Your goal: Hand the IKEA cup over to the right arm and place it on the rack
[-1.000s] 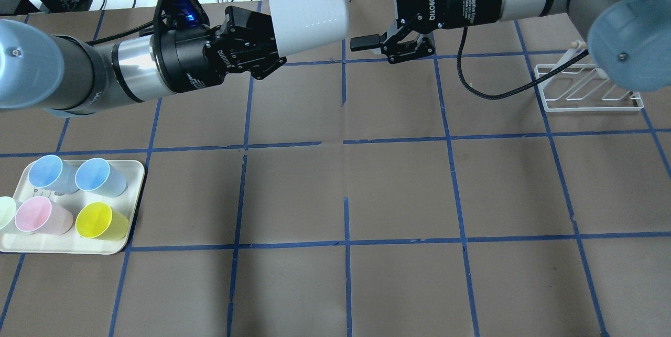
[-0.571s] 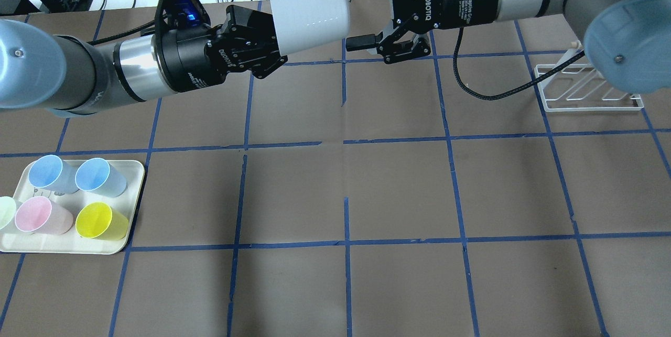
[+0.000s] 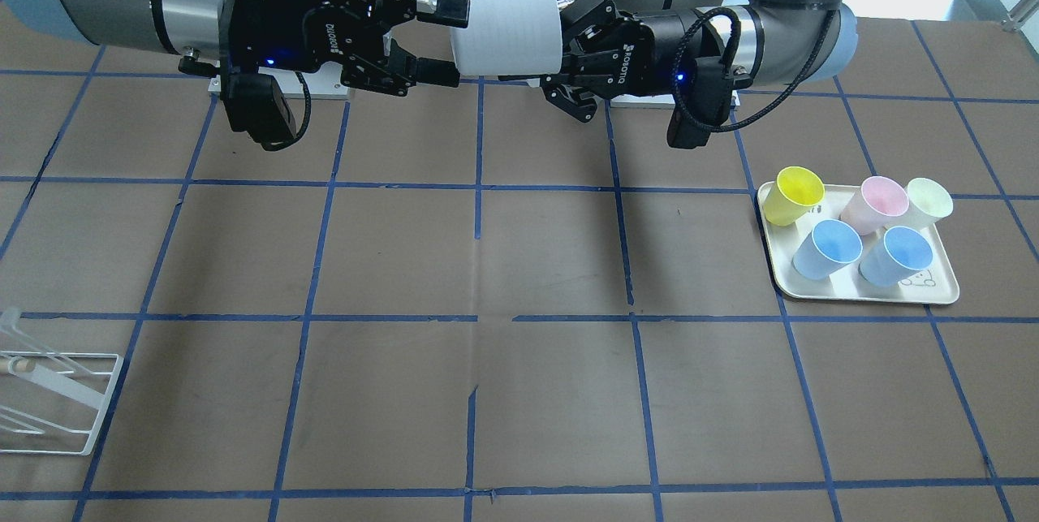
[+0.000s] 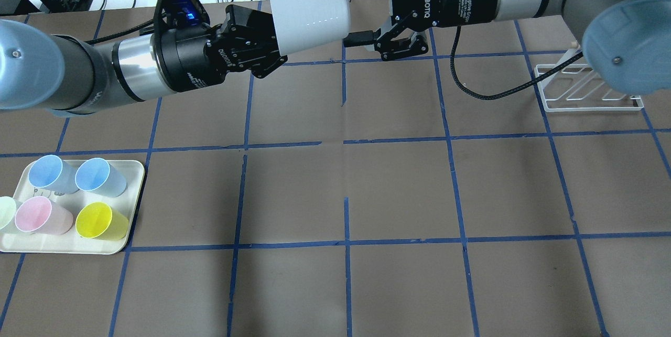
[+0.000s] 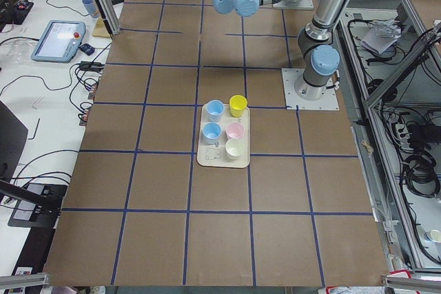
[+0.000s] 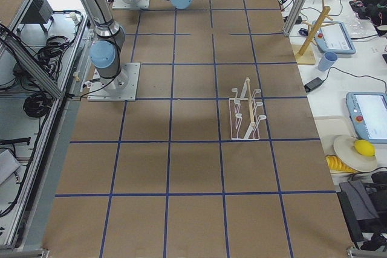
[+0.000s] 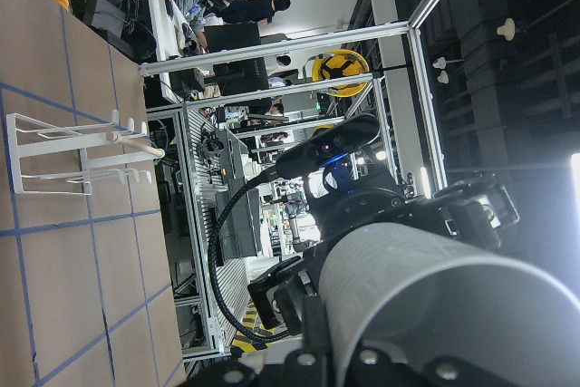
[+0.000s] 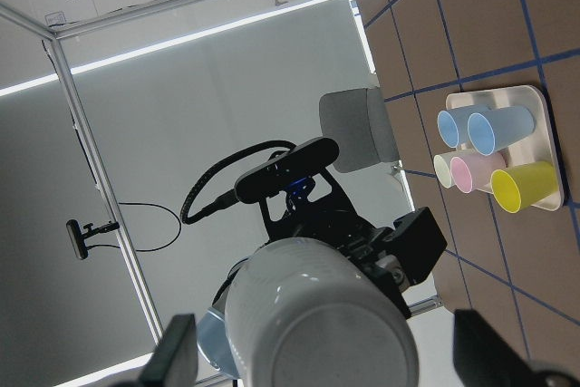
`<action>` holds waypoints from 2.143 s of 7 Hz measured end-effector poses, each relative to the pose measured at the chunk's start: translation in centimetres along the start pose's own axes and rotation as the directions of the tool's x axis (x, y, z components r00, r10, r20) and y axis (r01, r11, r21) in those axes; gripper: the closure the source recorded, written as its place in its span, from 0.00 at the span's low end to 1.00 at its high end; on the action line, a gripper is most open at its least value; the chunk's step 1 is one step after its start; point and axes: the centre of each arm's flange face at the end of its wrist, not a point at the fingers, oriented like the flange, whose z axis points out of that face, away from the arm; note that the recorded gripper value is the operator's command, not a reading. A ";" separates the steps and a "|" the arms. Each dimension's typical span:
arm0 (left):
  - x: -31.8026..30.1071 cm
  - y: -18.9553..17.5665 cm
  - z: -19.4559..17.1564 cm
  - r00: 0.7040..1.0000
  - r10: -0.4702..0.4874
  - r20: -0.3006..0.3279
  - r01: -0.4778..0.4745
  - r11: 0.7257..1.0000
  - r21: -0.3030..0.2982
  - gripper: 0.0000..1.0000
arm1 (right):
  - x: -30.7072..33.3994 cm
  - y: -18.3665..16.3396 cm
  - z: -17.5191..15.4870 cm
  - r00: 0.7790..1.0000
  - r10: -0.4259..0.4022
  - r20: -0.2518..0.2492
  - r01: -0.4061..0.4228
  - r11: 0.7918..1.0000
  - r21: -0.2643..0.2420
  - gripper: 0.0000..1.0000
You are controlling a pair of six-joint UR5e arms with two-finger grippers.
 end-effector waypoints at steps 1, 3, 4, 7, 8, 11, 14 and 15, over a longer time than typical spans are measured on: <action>0.1 0.0 0.0 1.000 0.001 0.000 -0.001 1.000 0.000 1.00 | 0.0 0.0 0.0 1.000 0.000 0.005 0.000 1.000 0.000 0.20; 0.0 -0.1 0.0 1.000 0.001 -0.001 -0.001 1.000 0.002 1.00 | -0.1 0.0 0.0 1.000 0.002 0.009 -0.002 1.000 0.000 0.29; 0.0 -0.1 0.0 1.000 0.001 -0.002 -0.001 1.000 0.003 1.00 | -0.1 0.0 0.0 1.000 0.002 0.009 -0.002 1.000 0.000 0.35; 0.1 0.0 0.1 1.000 0.003 -0.001 -0.003 1.000 0.001 0.16 | -0.1 0.1 0.0 1.000 0.000 0.009 0.000 1.000 0.000 0.43; 0.2 0.0 0.1 1.000 0.002 -0.002 -0.002 1.000 0.002 0.09 | -0.2 0.1 0.0 1.000 -0.001 0.010 0.001 1.000 0.000 0.43; 0.5 -0.3 -0.1 1.000 0.008 -0.001 -0.008 1.000 0.005 0.03 | -0.2 0.0 -0.1 1.000 0.001 0.010 -0.001 1.000 0.001 0.43; 0.6 -1.6 -2.7 1.000 0.008 0.017 -0.008 0.999 0.045 0.03 | -0.3 -0.3 -0.5 1.000 0.009 0.005 -0.009 1.000 0.009 0.43; 0.5 -2.1 -4.5 0.999 0.008 0.037 -0.009 0.999 0.049 0.03 | -0.3 -0.5 -0.8 1.000 0.012 0.000 -0.012 1.000 0.016 0.43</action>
